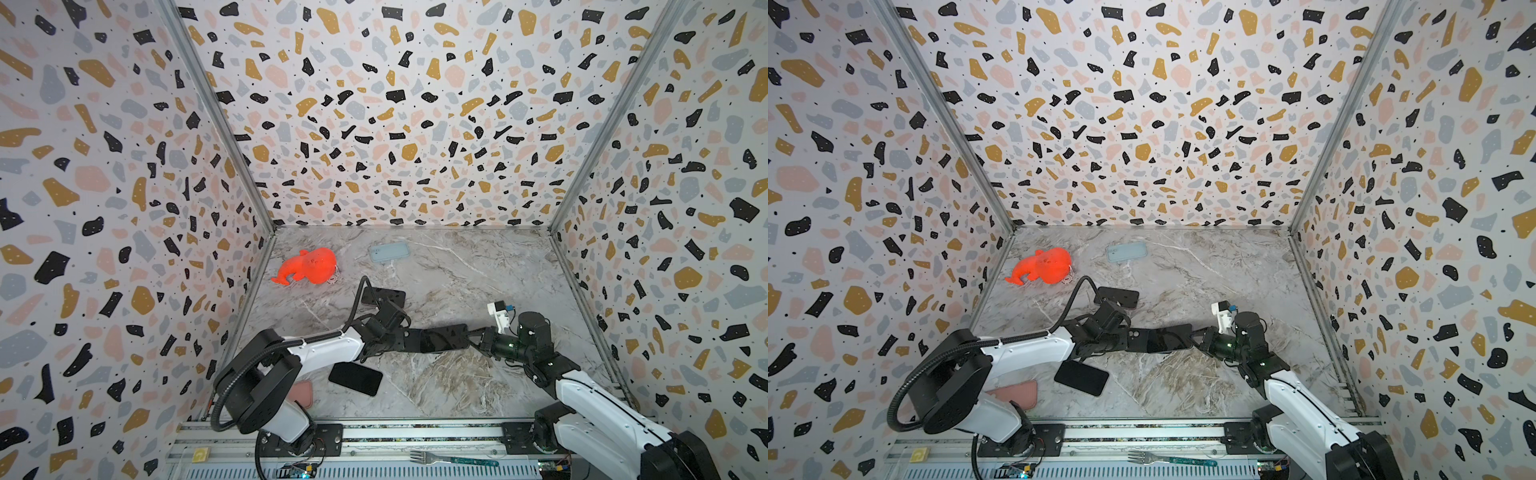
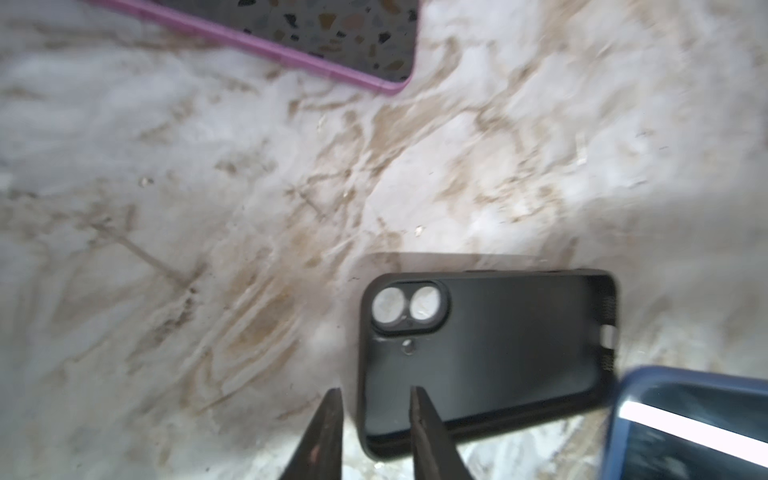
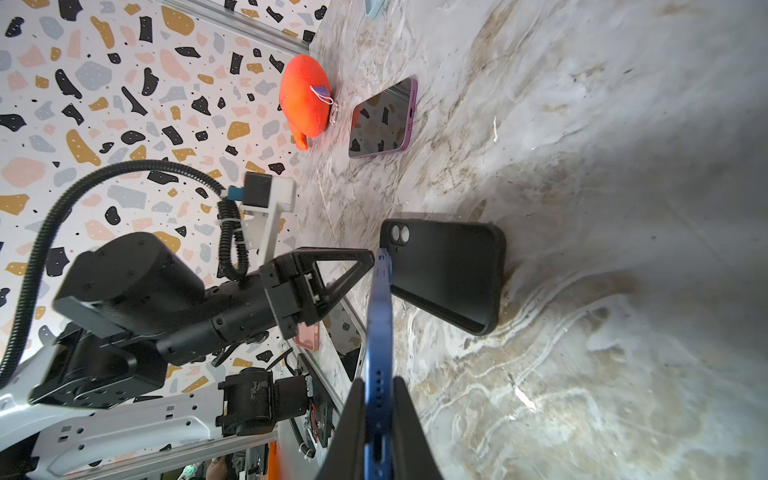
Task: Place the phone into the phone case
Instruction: 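Bring the phone with the right gripper down onto the case held by the left gripper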
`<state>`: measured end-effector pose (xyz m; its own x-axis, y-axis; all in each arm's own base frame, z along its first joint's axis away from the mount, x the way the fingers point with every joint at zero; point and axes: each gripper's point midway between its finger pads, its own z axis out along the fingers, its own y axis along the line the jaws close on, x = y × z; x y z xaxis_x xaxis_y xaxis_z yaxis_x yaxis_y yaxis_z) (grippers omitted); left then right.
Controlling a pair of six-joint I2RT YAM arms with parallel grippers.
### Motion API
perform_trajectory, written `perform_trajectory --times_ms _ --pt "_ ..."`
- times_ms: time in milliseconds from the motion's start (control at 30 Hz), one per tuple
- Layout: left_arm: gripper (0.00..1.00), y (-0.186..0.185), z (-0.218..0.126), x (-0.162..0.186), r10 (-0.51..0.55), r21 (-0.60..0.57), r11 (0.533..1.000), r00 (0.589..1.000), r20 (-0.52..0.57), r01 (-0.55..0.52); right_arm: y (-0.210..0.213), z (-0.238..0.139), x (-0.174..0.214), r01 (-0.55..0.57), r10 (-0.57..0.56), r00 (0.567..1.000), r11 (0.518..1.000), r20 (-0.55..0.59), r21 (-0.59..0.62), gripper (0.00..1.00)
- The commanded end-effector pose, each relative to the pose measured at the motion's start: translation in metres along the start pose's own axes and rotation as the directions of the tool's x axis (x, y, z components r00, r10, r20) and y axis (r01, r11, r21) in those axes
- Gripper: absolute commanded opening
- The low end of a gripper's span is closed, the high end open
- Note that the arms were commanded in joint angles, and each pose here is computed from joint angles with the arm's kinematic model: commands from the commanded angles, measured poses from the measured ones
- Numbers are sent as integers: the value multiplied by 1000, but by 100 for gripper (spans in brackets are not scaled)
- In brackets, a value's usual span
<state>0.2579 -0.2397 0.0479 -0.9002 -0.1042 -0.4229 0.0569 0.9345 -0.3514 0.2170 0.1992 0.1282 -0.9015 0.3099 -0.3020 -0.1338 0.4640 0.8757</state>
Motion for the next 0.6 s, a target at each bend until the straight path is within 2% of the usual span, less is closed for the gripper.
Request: perform_trajectory --times_ms 0,200,400,567 --pt "36 -8 -15 -14 -4 80 997 998 65 -1 27 2 -14 48 -46 998 996 31 -73 0" --pt "50 -12 -29 -29 -26 179 984 995 101 8 26 10 -14 27 -27 1000 995 5 -94 0" --pt "53 -18 -25 -27 -32 253 967 997 64 14 24 20 -13 -13 9 999 994 -31 -113 0" --pt "55 -16 -18 -20 -13 267 964 1000 25 6 23 28 -10 -41 34 998 991 -59 -126 0"
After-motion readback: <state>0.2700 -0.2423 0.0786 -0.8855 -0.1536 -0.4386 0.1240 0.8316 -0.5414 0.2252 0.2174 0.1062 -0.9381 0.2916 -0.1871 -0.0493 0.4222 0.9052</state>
